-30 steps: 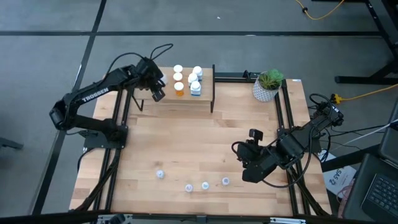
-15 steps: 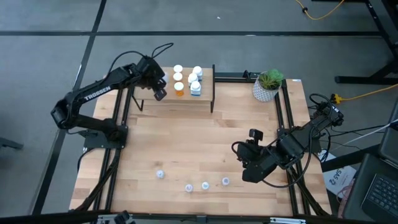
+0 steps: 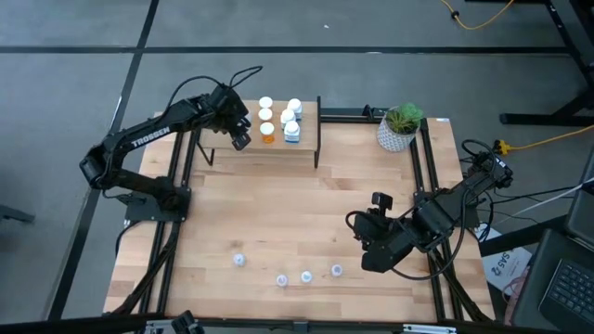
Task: Pick and place medicine bottles onto shelf by color
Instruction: Put the transparent pill bottle on the shelf aligned with the transparent pill bottle, then put the transparent pill bottle on the shelf aligned with the transparent pill bottles
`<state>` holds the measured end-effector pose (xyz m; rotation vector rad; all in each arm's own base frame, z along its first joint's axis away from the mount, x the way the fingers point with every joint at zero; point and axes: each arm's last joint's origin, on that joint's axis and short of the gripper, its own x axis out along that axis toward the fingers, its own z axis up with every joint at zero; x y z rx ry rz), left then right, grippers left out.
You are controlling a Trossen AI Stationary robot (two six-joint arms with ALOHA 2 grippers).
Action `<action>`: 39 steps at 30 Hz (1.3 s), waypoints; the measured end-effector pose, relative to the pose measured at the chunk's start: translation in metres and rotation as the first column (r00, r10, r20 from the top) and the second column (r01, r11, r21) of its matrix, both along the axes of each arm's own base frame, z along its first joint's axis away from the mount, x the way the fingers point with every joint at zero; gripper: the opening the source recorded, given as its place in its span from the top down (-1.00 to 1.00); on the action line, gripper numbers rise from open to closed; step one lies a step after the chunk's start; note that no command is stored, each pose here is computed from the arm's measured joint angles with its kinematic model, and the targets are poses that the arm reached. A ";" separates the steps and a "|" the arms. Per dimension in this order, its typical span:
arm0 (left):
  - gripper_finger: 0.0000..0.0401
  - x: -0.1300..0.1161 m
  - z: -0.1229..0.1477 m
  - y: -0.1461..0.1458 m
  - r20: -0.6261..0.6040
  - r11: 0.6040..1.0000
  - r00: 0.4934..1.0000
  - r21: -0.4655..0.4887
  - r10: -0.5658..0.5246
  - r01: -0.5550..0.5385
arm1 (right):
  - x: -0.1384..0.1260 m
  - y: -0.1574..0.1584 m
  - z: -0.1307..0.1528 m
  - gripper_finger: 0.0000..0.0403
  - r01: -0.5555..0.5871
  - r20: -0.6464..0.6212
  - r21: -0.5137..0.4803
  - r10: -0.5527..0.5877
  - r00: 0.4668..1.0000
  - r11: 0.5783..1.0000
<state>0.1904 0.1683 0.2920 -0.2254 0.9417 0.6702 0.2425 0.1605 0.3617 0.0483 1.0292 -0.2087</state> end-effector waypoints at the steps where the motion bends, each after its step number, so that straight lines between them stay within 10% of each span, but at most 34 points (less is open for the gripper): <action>1: 0.11 0.000 0.000 0.000 -0.006 1.000 1.000 0.007 -0.004 0.004 | 0.000 0.000 0.000 0.15 0.000 0.000 0.000 0.000 1.000 1.000; 12: 0.04 0.000 0.060 0.000 0.083 0.996 0.997 0.083 -0.001 -0.006 | 0.000 0.000 0.000 0.15 0.000 -0.003 -0.002 0.000 1.000 1.000; 17: 0.04 -0.001 0.091 -0.021 0.173 0.997 0.985 -0.075 0.007 0.006 | 0.000 0.000 0.000 0.15 0.000 -0.003 -0.002 0.000 1.000 1.000; 26: 0.06 0.028 0.075 -0.117 0.169 0.859 0.958 -0.427 -0.230 0.282 | 0.000 0.000 0.000 0.15 0.016 -0.001 0.010 -0.016 1.000 1.000; 39: 0.06 0.115 0.007 -0.289 0.439 0.766 0.760 -0.214 -0.479 0.606 | -0.018 0.023 -0.001 0.15 -0.058 -0.024 0.047 0.060 0.998 0.997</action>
